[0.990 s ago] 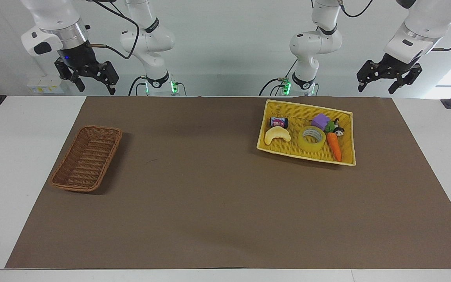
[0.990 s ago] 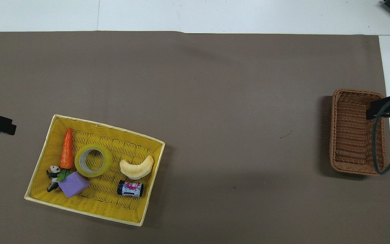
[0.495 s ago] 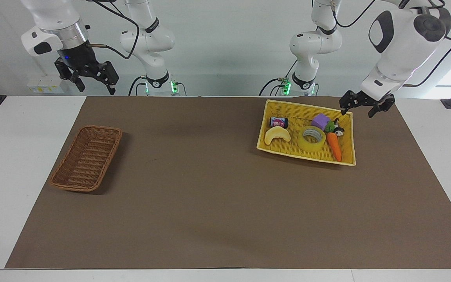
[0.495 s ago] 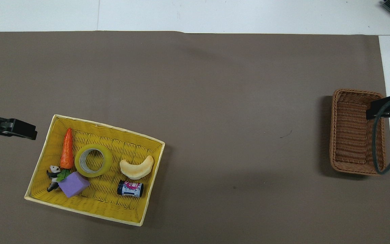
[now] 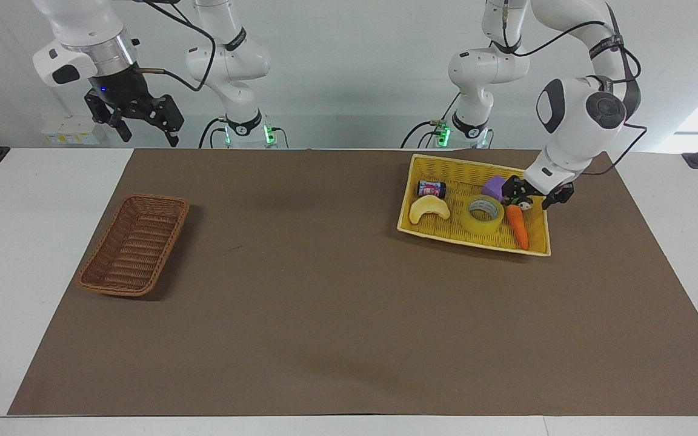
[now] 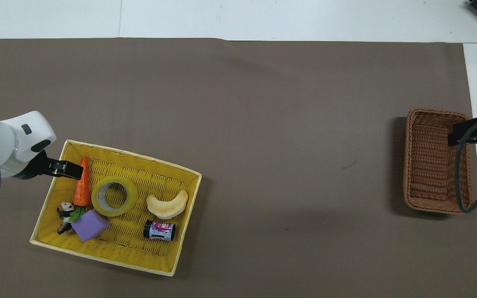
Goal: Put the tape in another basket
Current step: 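Reach the left gripper over the yellow basket toward the tape roll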
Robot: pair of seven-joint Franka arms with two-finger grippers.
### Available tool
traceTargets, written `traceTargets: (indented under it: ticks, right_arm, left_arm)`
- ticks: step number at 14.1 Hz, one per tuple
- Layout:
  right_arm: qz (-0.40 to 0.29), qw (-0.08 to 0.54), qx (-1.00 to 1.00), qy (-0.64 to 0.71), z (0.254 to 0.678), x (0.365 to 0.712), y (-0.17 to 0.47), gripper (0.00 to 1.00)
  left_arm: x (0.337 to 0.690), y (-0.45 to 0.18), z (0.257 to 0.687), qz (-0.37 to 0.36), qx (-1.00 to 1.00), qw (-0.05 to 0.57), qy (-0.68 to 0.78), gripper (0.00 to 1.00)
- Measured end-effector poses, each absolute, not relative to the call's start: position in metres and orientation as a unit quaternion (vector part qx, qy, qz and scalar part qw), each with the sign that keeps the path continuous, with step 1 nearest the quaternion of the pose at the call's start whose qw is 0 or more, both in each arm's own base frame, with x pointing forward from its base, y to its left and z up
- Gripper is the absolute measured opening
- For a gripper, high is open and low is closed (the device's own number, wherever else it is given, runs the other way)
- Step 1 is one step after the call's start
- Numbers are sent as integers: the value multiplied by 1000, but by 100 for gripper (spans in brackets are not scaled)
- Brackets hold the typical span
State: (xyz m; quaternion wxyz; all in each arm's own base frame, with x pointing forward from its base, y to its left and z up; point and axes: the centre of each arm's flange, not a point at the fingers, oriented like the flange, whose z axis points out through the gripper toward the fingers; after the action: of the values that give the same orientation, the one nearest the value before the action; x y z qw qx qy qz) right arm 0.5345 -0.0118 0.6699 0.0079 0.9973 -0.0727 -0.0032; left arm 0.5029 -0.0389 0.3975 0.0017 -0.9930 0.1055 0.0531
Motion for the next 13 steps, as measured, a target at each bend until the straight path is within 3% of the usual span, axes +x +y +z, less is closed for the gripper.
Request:
traceTargets:
  ticks: [3, 9, 11, 13]
  right_arm:
    - [-3, 8, 997, -73, 670, 535, -12, 100]
    - [-3, 8, 997, -73, 670, 535, -12, 100]
    - [-3, 8, 997, -73, 670, 535, -12, 100]
    - [-3, 8, 997, -73, 670, 535, -12, 100]
  left_arm:
    - [491, -50, 361, 54, -992, 1, 118, 100]
    - [479, -56, 334, 34, -992, 2, 122, 100]
    - [475, -56, 325, 24, -993, -2, 117, 95]
    - [473, -59, 317, 17, -993, -5, 119, 72]
